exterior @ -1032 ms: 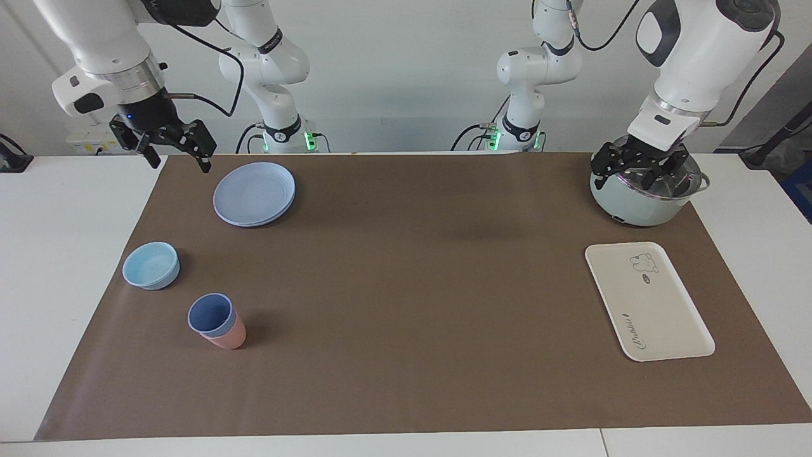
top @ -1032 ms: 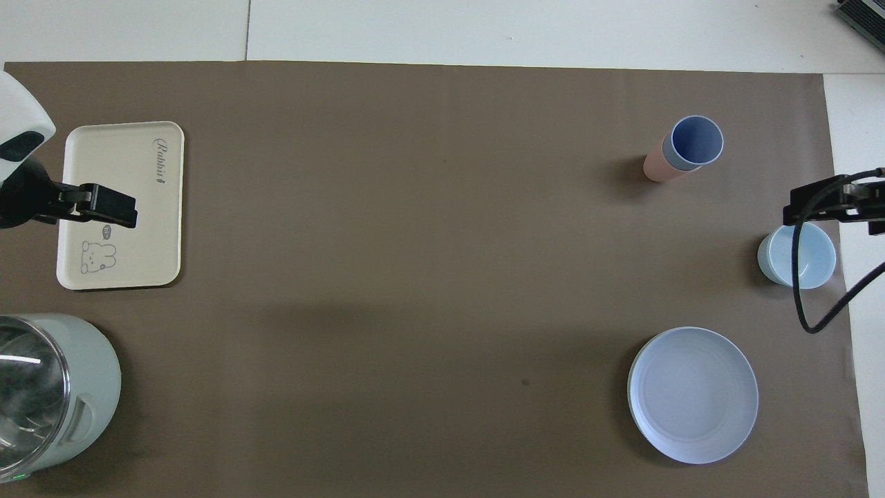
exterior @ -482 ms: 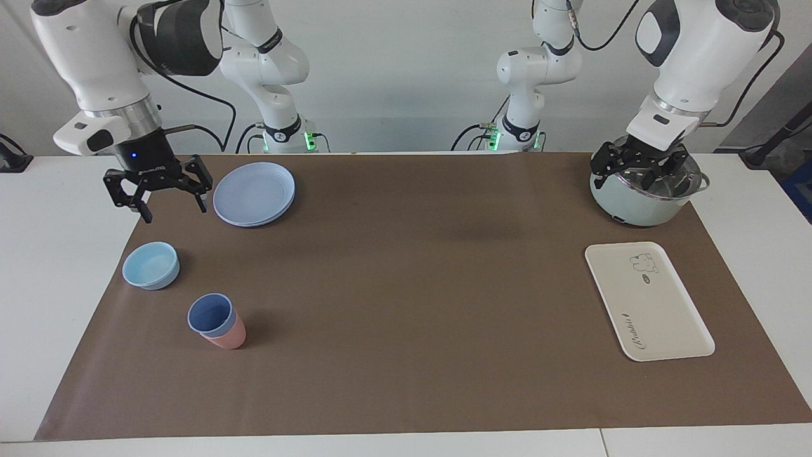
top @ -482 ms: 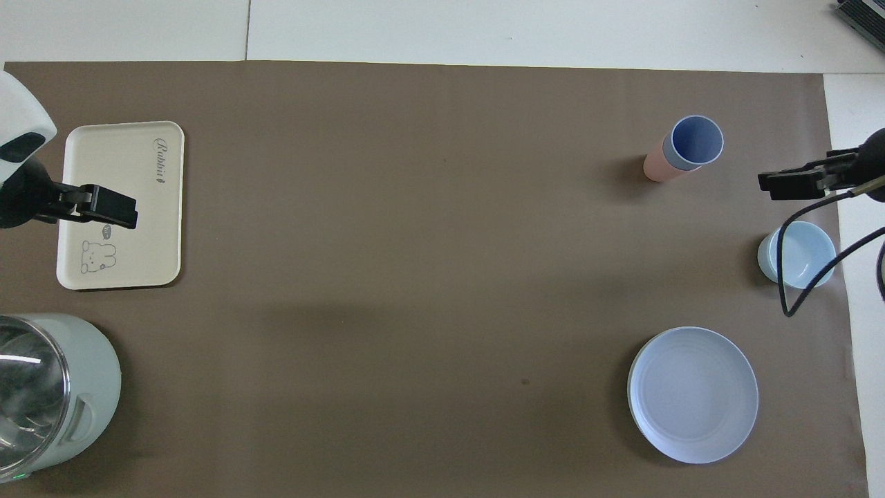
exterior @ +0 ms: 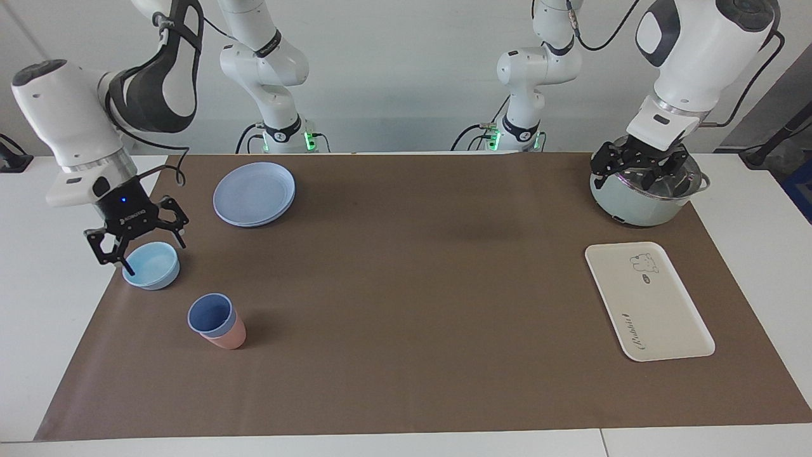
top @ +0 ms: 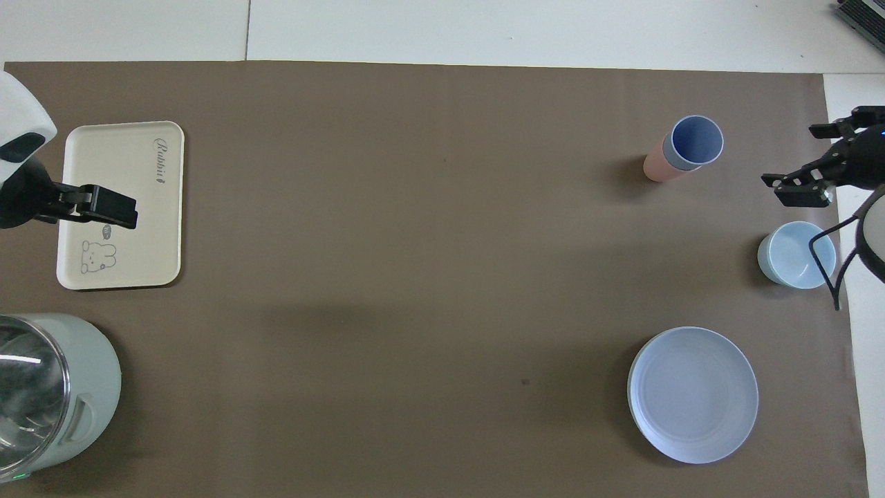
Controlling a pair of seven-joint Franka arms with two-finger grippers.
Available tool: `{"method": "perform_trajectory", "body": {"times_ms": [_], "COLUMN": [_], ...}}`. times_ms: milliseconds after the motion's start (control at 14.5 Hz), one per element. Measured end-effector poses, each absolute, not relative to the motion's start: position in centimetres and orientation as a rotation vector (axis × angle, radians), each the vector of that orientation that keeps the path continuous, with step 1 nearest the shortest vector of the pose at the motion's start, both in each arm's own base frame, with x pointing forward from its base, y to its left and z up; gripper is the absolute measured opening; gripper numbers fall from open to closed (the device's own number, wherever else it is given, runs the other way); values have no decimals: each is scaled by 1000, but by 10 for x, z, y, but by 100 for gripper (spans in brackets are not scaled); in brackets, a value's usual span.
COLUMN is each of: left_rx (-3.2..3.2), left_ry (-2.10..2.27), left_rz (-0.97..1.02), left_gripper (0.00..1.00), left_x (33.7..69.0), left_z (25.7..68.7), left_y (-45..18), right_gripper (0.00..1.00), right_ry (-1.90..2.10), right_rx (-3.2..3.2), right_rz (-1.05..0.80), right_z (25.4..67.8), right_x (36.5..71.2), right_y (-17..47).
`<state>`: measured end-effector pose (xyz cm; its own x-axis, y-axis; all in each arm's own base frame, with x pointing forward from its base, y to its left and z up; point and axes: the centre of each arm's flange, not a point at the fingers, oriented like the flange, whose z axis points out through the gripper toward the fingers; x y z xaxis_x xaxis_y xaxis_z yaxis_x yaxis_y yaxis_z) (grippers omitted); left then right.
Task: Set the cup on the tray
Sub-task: 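Move the right gripper toward the blue cup inside the pink cup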
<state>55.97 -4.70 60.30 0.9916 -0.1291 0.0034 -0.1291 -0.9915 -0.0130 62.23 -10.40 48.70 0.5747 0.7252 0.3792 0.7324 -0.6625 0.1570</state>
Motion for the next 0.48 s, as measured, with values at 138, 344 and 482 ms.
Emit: {"method": "perform_trajectory", "body": {"times_ms": [138,344,482], "left_rx": [-3122,-3122,-3122], "left_ry": [203,204,204], "left_rz": [-7,-7,-7], "left_gripper": [100,100,100], "left_x": [560,560,560], "left_z": [603,603,603], "left_y": [-47,-47,-47], "right_gripper": [100,100,100], "right_ry": [-1312,-1275,-1209], "right_rx": [-2656,-2553,-2518], "right_rz": [-733,-839,-868], "right_z": [451,410,393], "right_x": [631,632,631], "right_y": [-115,-151,-158]}}
